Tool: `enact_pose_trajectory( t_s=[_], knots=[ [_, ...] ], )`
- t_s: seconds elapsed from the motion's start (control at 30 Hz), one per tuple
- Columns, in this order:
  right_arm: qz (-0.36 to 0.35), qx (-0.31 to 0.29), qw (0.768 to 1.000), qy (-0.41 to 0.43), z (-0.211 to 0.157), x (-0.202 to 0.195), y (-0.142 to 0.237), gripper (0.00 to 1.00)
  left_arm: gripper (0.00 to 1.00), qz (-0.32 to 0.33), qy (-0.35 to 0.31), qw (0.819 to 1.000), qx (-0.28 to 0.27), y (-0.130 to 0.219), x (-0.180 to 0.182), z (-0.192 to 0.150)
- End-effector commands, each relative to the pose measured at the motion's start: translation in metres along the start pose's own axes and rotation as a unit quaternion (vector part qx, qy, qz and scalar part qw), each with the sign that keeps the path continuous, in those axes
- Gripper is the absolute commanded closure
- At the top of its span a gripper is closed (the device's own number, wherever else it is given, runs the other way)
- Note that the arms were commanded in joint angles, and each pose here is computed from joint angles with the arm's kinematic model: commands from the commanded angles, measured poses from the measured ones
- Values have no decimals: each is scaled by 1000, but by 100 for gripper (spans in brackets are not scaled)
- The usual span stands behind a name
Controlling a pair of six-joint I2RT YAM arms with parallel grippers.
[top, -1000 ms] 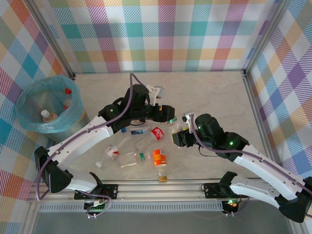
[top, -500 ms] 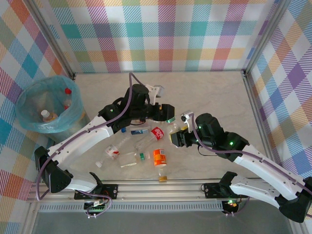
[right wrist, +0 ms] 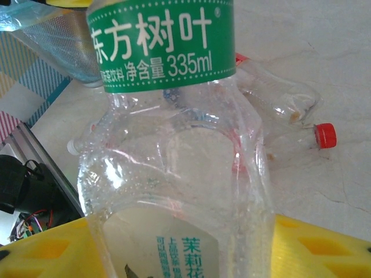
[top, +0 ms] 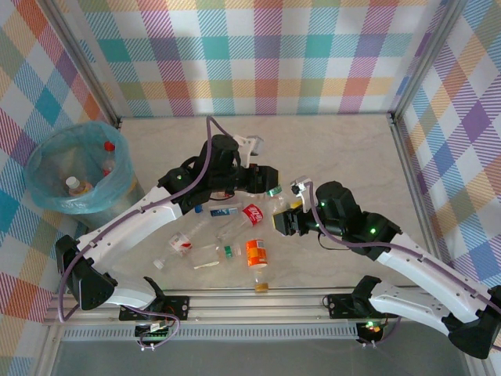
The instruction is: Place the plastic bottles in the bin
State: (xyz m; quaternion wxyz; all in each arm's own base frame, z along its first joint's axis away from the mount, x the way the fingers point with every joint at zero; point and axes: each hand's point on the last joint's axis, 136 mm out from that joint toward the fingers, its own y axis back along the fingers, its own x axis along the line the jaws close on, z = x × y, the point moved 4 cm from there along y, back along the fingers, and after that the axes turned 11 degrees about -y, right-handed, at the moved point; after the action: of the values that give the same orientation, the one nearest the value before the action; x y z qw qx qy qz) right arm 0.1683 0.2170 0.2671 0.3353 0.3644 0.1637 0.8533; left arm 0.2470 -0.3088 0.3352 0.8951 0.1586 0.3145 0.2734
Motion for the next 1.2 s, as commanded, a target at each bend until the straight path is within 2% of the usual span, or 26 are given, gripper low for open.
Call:
enact_pose_trajectory(
  t_s=[0.0,0.17,0.27,0.4,0.57,0.67,0.77,0.93,1.03,1.17],
  knots=[
    [24,-31,999,18,18,13,5,28,57,8,-18,1000,-24,6,-7,12],
    [22,-71,996,41,40,21,6,8,72,96,-53,991,-81,35,7,45],
    [30,-96,993,61,61,33,7,4,88,136,-53,982,-124,61,18,67],
    [70,-108,988,91,89,60,3,1,100,209,-51,961,-172,104,41,91],
    [147,-102,979,98,118,99,-12,2,100,317,-48,919,-229,168,71,111],
    [186,-89,973,101,131,125,-27,5,100,395,-50,880,-261,216,85,119],
    [219,-66,967,108,135,153,-48,17,100,490,-57,824,-280,266,94,123],
    [287,-9,950,124,125,210,-84,23,100,617,-55,731,-285,339,104,118],
    [320,22,939,125,112,239,-103,24,100,663,-36,693,-282,368,113,109],
    [348,58,929,116,96,270,-127,25,100,701,-24,663,-262,387,125,101]
  ],
)
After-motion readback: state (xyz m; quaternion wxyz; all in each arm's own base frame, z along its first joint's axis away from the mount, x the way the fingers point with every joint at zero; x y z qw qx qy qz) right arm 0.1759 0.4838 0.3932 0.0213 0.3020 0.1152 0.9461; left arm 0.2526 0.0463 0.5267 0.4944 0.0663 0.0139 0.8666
